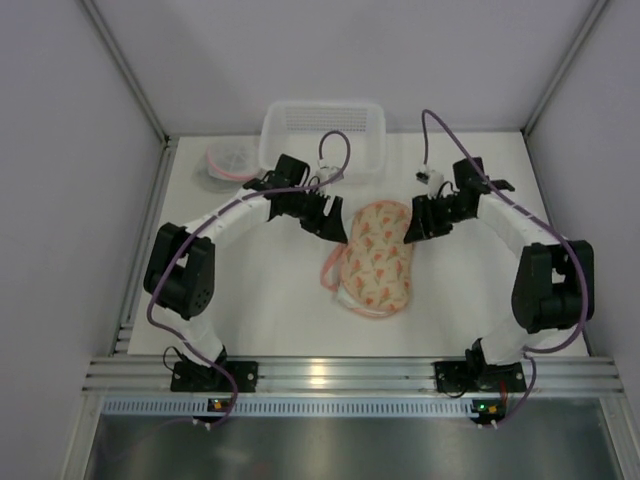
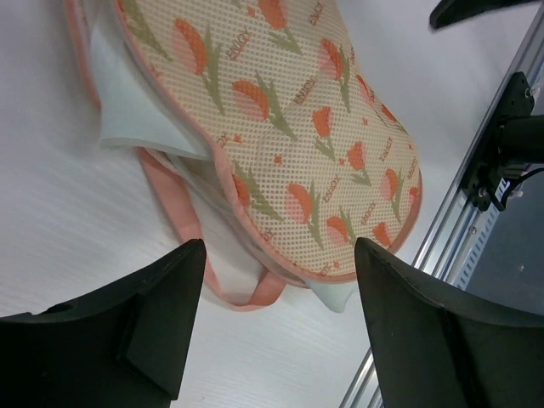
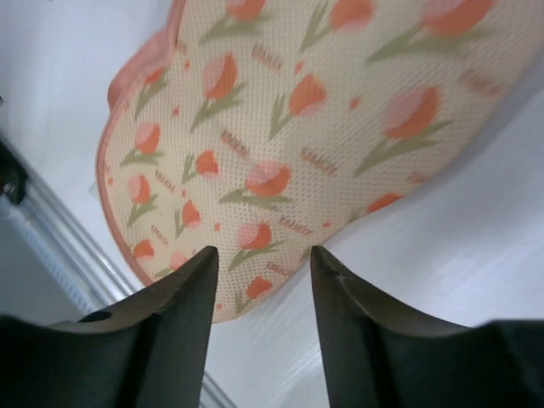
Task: Place the bra in the laundry bag and zip it closed
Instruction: Zip the zipper on the laundry bag.
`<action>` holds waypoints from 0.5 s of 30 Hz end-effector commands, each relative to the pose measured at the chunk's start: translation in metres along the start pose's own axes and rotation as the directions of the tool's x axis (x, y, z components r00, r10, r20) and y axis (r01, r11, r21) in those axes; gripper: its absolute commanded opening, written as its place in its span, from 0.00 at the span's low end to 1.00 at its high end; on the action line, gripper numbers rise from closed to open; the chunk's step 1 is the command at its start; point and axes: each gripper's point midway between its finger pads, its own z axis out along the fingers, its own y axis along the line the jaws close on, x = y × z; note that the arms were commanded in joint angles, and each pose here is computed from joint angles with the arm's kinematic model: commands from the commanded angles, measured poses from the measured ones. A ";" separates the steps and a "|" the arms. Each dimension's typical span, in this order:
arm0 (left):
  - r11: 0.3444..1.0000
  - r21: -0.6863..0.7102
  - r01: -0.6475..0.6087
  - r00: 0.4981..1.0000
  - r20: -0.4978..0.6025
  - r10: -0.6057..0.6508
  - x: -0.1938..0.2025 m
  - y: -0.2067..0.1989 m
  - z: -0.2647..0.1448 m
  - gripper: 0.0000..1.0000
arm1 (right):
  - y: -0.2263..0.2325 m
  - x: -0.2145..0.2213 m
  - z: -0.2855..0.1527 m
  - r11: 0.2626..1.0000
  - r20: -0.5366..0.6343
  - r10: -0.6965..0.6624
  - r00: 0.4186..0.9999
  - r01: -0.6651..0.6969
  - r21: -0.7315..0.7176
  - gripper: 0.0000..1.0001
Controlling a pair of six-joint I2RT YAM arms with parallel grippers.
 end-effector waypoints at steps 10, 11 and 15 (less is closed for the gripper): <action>0.997 -0.038 0.071 0.996 -0.056 -0.073 0.008 0.009 0.022 0.82 | 0.060 -0.156 -0.202 0.741 0.564 -0.643 0.518 0.234 0.629 0.99; 0.996 -0.049 0.077 0.995 -0.059 -0.079 0.010 0.012 0.023 0.86 | 0.061 -0.152 -0.200 0.752 0.560 -0.628 0.541 0.234 0.616 0.99; 0.994 -0.052 0.098 0.992 -0.076 -0.102 0.016 0.016 0.028 0.88 | 0.058 -0.116 -0.161 0.795 0.440 -0.581 0.685 0.359 0.489 0.99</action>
